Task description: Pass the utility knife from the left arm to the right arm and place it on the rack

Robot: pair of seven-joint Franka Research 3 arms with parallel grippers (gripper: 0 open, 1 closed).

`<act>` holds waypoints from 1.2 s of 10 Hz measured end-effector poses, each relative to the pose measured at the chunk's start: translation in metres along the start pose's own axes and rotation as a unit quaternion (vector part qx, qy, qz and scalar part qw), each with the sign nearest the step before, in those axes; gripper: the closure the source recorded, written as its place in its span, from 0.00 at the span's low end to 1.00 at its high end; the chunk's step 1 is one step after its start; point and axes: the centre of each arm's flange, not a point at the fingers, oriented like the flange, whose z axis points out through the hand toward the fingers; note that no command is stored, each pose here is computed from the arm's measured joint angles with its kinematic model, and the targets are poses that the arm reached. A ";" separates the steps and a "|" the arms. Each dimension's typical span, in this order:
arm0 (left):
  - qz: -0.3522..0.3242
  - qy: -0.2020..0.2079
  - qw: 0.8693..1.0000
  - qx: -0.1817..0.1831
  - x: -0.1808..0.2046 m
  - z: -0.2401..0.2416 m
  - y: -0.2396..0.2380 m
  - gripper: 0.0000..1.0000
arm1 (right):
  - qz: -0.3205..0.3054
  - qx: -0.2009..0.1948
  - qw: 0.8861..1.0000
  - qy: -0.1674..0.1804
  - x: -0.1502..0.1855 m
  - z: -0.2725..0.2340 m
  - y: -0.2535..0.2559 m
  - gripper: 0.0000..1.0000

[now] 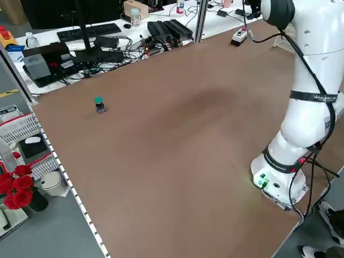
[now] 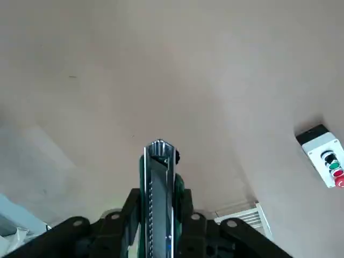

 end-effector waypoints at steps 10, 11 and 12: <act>0.000 0.001 1.000 0.006 0.001 -0.001 -0.001 0.67 | 0.000 -0.007 1.000 0.007 0.003 0.000 0.000 0.58; 0.000 0.001 1.000 0.006 0.001 -0.001 -0.001 0.67 | 0.000 -0.007 1.000 0.008 0.003 0.000 0.000 0.58; 0.000 0.000 1.000 0.005 0.002 -0.003 -0.001 0.65 | 0.001 -0.008 1.000 0.010 0.004 -0.001 0.000 0.58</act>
